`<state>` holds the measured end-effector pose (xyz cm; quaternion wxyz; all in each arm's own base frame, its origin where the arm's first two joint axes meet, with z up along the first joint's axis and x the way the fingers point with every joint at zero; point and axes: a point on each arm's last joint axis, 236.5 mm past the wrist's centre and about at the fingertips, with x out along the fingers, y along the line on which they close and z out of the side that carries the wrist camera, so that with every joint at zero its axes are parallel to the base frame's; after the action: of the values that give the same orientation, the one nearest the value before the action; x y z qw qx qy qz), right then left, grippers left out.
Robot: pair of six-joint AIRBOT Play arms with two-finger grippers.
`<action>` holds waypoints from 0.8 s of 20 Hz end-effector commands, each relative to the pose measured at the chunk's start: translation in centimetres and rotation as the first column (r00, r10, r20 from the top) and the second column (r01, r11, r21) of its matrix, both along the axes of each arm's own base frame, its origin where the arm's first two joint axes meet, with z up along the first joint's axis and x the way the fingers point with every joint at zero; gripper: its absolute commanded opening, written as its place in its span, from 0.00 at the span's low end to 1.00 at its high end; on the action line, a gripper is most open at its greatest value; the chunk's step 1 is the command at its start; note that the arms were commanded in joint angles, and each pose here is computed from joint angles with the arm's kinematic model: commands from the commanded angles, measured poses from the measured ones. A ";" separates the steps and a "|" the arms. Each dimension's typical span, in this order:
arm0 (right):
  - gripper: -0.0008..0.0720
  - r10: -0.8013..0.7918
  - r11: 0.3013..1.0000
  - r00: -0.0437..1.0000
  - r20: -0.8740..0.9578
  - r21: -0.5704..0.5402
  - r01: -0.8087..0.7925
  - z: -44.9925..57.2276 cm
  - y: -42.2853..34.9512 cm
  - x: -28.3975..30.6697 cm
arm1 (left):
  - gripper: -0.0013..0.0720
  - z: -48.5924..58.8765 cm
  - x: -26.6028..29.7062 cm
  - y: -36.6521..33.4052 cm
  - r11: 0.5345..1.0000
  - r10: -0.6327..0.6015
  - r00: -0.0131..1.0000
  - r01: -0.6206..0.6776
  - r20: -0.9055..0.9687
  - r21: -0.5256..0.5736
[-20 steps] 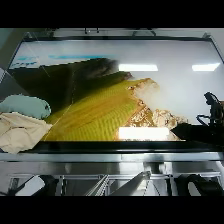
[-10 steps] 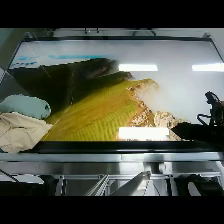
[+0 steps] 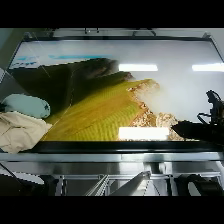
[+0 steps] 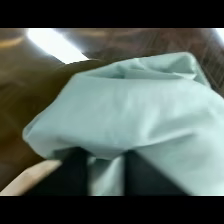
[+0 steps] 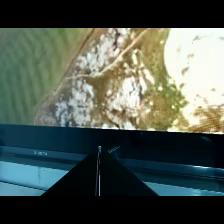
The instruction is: Fold the shirts.
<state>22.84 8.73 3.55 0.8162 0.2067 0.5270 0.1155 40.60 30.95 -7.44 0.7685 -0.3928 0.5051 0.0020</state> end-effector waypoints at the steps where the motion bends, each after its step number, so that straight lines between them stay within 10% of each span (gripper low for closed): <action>1: 0.04 -0.001 1.000 1.000 0.000 0.000 0.001 0.0 0.0 0.0 | 0.03 1.5 2.4 -1.0 0.997 -0.080 0.993 0.078 0.081 0.024; 7: 0.04 -0.001 1.000 1.000 0.000 0.000 0.001 0.0 0.0 0.0 | 0.04 14.8 7.7 -10.1 0.949 -0.160 0.864 0.268 0.478 -0.168; 16: 0.04 -0.010 1.000 1.000 0.018 -0.001 0.010 0.2 -0.1 0.4 | 0.04 39.7 -0.1 -43.6 0.443 -0.468 0.232 0.897 0.853 -0.001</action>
<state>22.99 8.69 3.60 0.8180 0.2070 0.5242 0.1146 45.45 -3.39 27.68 0.7378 -0.3089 0.2479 -0.5466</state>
